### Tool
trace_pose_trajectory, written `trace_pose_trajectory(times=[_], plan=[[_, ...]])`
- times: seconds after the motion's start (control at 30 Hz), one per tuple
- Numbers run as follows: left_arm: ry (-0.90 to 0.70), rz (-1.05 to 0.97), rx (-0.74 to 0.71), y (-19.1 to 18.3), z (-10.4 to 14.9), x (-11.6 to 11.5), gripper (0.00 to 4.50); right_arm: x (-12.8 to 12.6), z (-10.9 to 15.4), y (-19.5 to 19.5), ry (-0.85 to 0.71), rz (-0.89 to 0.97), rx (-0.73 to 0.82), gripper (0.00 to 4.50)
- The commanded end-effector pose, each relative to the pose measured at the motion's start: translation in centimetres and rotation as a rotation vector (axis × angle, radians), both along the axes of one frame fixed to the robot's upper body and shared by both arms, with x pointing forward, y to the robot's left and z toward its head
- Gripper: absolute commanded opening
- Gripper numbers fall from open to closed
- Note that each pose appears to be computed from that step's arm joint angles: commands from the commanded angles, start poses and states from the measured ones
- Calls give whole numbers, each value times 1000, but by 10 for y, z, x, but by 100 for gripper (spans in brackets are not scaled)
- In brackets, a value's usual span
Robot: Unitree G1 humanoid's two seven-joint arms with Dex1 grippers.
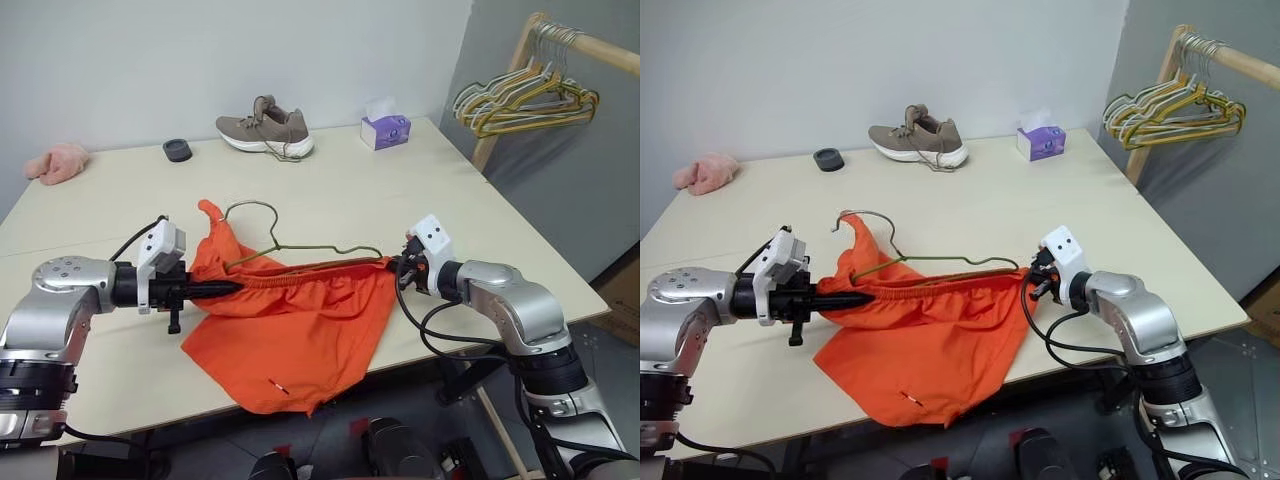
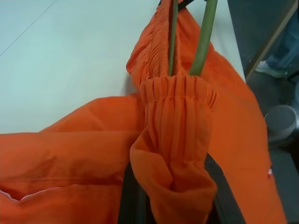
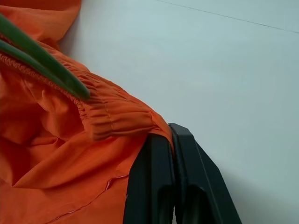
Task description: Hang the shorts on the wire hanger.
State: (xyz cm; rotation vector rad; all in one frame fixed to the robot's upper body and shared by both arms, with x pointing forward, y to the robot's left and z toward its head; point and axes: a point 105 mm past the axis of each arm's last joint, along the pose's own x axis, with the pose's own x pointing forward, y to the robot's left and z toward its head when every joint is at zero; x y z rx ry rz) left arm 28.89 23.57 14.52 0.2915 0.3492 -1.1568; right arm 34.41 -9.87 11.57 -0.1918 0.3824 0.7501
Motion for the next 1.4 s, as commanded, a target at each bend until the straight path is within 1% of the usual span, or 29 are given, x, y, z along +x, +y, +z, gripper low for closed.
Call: trace_pose_trajectory(times=[0.03,0.2,0.33,0.67,0.8,0.87,1.03,1.23,1.4], plan=[[-21,32,51,15,8,0,0,8,14,-22,-52,-76,-29,6],[-27,48,29,16,10,2,0,8,10,-29,-8,-112,-3,6],[-29,54,50,19,9,2,0,8,5,-34,68,-153,47,6],[-21,72,154,34,-5,2,0,5,13,-36,46,-129,36,6],[-35,97,185,39,-8,7,0,1,19,-32,1,-85,-10,6],[-43,113,203,41,-11,11,0,-2,24,-26,-49,-37,-59,6],[-79,104,235,34,-14,20,0,-10,40,-4,-151,77,-137,6],[-130,62,198,11,-10,31,0,-14,46,21,-234,195,-230,6],[-129,-38,192,-19,-19,27,0,-21,48,45,-275,306,-252,6]])
